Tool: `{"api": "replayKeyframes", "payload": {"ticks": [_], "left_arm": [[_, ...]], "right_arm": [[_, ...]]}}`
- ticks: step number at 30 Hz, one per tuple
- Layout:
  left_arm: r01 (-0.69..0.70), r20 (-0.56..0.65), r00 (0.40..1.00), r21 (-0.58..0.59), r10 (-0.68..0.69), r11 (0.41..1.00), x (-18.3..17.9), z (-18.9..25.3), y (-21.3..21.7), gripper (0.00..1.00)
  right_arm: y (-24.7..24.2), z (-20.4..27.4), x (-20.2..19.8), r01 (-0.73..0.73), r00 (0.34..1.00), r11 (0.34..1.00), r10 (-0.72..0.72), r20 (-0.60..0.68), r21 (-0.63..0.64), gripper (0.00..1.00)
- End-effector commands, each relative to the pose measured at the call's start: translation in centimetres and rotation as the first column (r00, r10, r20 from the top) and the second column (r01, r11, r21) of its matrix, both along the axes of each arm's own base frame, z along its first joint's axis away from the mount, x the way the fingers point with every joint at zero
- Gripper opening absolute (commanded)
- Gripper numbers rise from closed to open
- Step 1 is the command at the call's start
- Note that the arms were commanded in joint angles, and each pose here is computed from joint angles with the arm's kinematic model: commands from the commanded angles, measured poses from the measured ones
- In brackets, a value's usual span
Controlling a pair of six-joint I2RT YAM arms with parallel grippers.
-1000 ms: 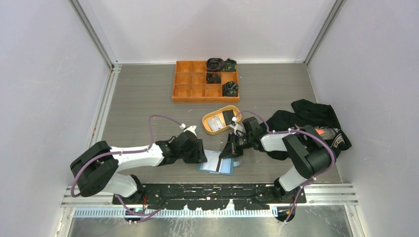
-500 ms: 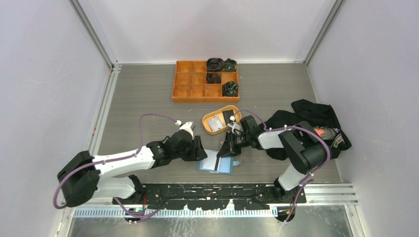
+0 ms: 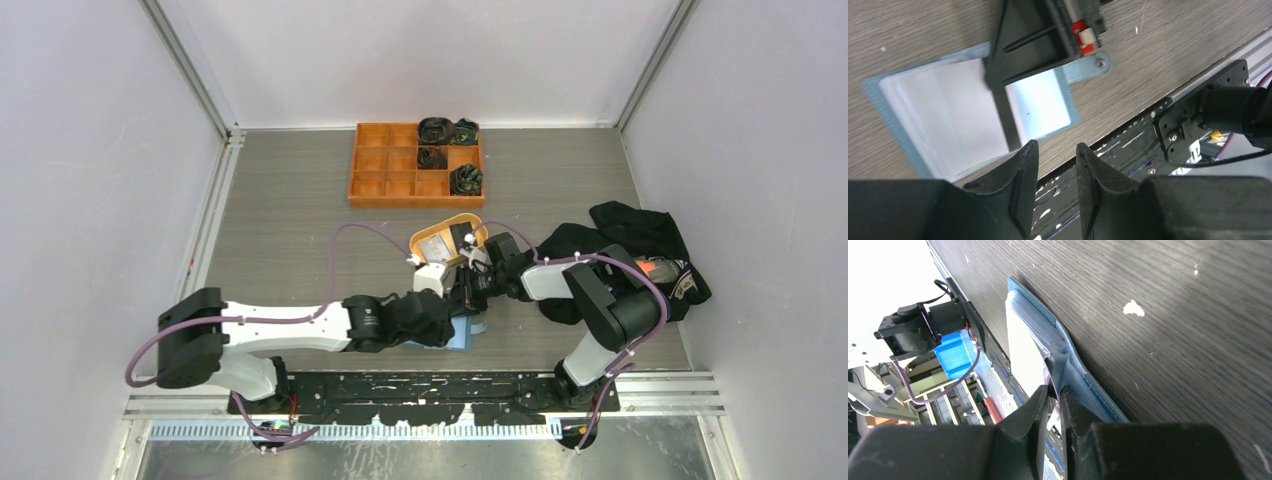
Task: Put the credit cards into the card holder
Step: Insert the credit card into the card holder.
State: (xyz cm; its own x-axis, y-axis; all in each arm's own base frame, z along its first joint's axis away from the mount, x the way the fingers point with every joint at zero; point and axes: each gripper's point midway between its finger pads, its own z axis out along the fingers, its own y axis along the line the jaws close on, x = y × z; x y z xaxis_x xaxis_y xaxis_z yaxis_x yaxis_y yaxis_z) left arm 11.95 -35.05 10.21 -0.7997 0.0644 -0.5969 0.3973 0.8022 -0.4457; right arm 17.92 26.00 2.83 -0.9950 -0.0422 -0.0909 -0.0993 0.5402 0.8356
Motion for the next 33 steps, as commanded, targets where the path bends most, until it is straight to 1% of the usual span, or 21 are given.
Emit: {"api": "replayKeyframes", "payload": {"ticks": [1,6,12,17,20,24,29,33], "left_arm": [[-0.066,0.113,0.992,0.087,0.056,0.994,1.5,0.5,-1.4,0.34],[-0.092,0.154,0.986,0.152,0.068,0.984,2.3,-1.1,-2.4,0.34],[-0.069,0.142,0.989,0.159,0.047,0.985,2.3,-2.7,-4.1,0.34],[-0.082,0.148,0.988,0.205,0.052,0.975,2.7,-4.3,-4.2,0.36],[-0.092,0.163,0.985,0.216,0.057,0.972,3.0,-4.6,-4.1,0.38],[-0.095,0.168,0.984,0.214,0.060,0.972,3.0,-4.5,-4.1,0.41],[-0.048,0.145,0.989,0.182,0.022,0.982,2.4,-4.3,-5.0,0.42],[-0.062,0.155,0.987,0.207,0.029,0.976,2.7,-4.5,-4.6,0.44]], "right_arm": [[0.3,0.2,1.2,0.001,0.999,1.000,-0.001,0.050,-0.010,0.20],[0.3,0.3,1.2,0.002,0.999,1.000,-0.001,0.048,-0.014,0.21],[0.3,0.1,1.1,-0.001,0.999,1.000,0.001,0.042,-0.019,0.21],[0.3,0.1,1.1,-0.003,0.999,1.000,0.003,0.037,-0.023,0.21],[0.1,-0.2,1.1,-0.003,0.999,0.999,0.005,0.035,-0.045,0.22],[0.2,-0.2,1.1,-0.013,1.000,0.999,0.014,0.026,-0.040,0.23],[0.3,0.1,1.0,-0.024,0.999,0.999,0.025,0.023,-0.027,0.25],[0.2,0.0,1.1,-0.028,0.999,0.999,0.029,0.030,-0.038,0.27]]}}
